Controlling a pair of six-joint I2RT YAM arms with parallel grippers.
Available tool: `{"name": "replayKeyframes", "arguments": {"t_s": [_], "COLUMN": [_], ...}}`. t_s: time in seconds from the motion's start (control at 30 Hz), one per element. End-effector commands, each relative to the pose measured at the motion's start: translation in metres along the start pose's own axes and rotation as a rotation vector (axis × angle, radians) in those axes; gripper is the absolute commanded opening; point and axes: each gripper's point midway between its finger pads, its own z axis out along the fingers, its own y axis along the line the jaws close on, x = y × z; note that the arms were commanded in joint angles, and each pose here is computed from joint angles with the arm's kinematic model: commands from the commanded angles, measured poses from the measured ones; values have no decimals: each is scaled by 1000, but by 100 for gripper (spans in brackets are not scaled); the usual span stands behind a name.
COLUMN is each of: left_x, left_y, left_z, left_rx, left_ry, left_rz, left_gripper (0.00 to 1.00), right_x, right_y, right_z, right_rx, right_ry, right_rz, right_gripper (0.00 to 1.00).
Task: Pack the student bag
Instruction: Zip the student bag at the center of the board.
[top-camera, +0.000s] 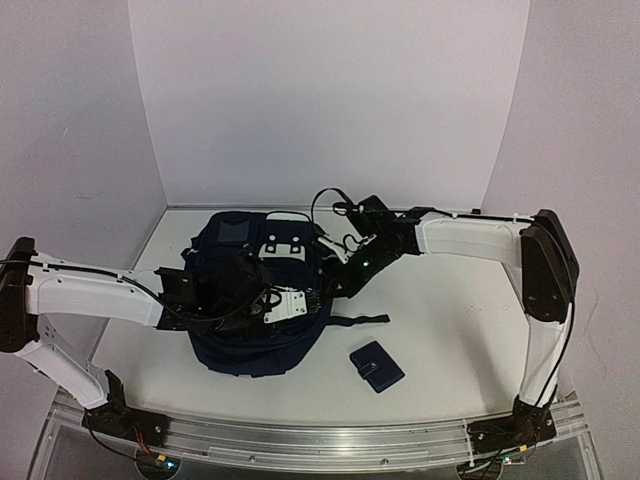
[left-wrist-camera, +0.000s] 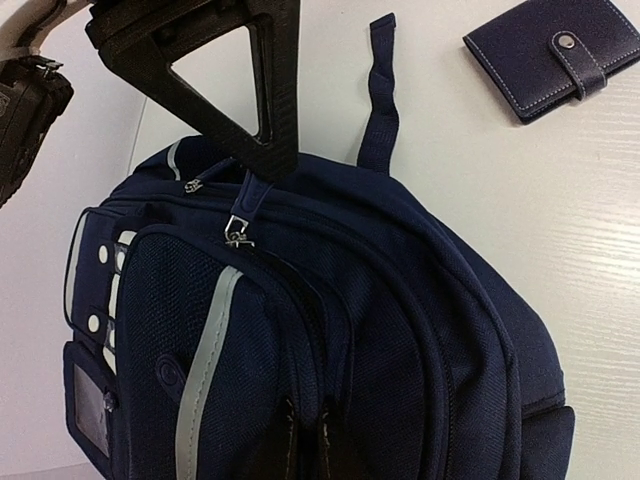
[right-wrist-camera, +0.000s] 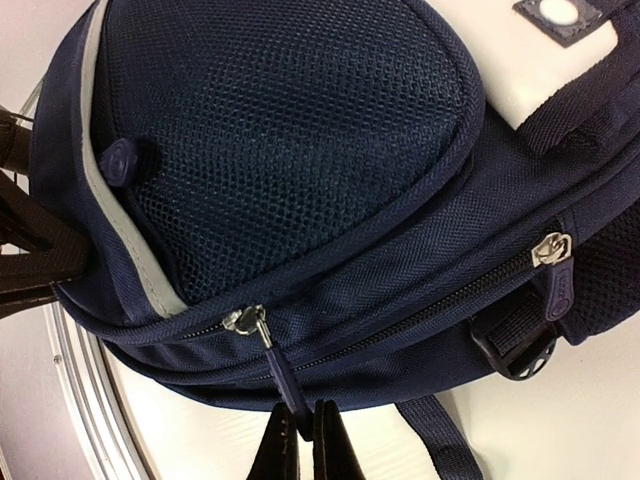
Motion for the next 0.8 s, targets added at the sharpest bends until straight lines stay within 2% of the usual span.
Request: {"name": "replayKeyframes", "arguments": {"t_s": [0.0, 0.03, 0.07, 0.13, 0.17, 0.2, 0.23, 0.27, 0.3, 0.4, 0.47, 0.6, 0.77], "left_x": [-5, -7, -9, -14, -17, -19, -21, -19, -17, -12, -9, -2, 2], "left_y": [-16, -13, -9, 3, 10, 20, 31, 41, 50, 72, 77, 78, 54], "left_z": [-19, -21, -23, -29, -32, -36, -42, -46, -50, -67, -75, -87, -83], "left_rx": [90, 81, 65, 26, 8, -14, -37, -58, -77, -129, -130, -119, -14], "left_ry": [-38, -44, -50, -74, -86, -96, -103, -103, -103, -131, -148, -163, -125], "left_rz": [-51, -70, -109, -195, -268, -341, -412, -495, -572, -782, -894, -1123, -1288], "left_gripper": [1, 3, 11, 32, 42, 50, 60, 65, 71, 94, 100, 100, 100], "right_x": [-19, -17, -16, -13, -11, -12, -15, -19, -24, -44, -59, -95, -142], "right_y": [-63, -55, -47, -21, -9, -1, 4, 4, 1, -15, -31, -66, -97], "right_z": [-15, -16, -19, -24, -26, -29, -32, -35, -38, -44, -43, -38, -35], "right_rx": [195, 163, 127, 0, -56, -98, -120, -114, -88, 2, 69, 150, 205], "right_ry": [-78, -80, -84, -89, -84, -85, -93, -102, -112, -149, -168, -221, -308], "right_rz": [51, 44, 39, 33, 36, 41, 42, 43, 34, 4, 0, 20, 8], "right_gripper": [0, 0, 0, 0, 4, 16, 31, 49, 58, 69, 77, 87, 97]}}
